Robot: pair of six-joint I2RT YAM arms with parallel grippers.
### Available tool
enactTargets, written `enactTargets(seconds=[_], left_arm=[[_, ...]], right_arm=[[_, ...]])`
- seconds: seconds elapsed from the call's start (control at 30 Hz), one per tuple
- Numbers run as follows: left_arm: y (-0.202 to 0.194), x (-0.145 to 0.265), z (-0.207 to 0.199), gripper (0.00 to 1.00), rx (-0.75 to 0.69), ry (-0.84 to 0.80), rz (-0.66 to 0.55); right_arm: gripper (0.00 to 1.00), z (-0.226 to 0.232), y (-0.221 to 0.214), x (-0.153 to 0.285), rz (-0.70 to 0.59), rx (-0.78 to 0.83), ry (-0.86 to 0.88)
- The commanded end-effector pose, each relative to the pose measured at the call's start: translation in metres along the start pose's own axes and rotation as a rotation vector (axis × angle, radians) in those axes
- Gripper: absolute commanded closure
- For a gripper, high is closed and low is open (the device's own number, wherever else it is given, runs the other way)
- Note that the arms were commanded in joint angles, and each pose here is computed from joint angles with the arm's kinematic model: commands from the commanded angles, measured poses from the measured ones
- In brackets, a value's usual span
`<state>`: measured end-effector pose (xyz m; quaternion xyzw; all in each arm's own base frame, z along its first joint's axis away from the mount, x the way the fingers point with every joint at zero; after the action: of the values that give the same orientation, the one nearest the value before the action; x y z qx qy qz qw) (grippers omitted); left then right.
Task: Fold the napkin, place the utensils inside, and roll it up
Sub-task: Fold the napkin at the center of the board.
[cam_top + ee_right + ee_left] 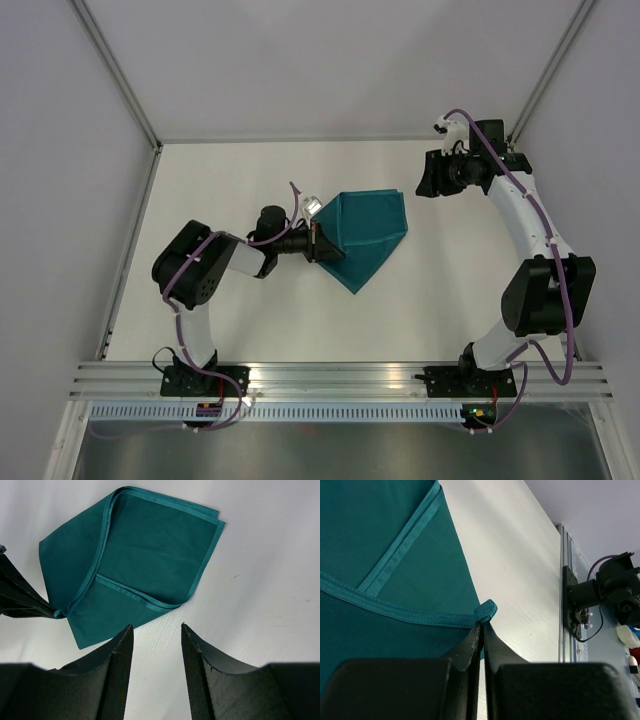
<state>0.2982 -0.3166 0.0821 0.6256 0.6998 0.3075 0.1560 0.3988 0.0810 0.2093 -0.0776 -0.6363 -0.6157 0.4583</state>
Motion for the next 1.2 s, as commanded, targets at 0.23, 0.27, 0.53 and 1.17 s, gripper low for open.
enactTargets(seconds=[0.23,0.27,0.53,1.17], left_arm=[[-0.033,-0.013,0.004,0.87,-0.064,0.005,0.088],[-0.035,-0.015,0.003,0.88,-0.065,0.003,0.095],[-0.046,-0.020,0.006,0.83,-0.063,0.025,0.126],[0.046,-0.029,-0.058,0.57,-0.251,0.019,-0.107]], right_arm=[[0.51,-0.003,0.000,-0.007,0.001,0.017,-0.017],[0.51,-0.003,0.000,-0.008,0.002,0.021,-0.016],[0.51,0.001,-0.002,-0.014,0.017,0.034,-0.018],[0.55,0.005,-0.073,-0.052,0.239,0.012,-0.006]])
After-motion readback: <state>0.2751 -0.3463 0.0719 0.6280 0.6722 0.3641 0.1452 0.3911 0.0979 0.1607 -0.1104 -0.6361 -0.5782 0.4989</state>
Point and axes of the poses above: each gripper's point midway between its finger pads, its own x axis back along the fingers, its own z axis along the line the jaws close on, y = z × x, the point moved 1 cm from there along x, back along the fingers, and after that the axes turned 8 degrees about x, right-handed, at the moved point
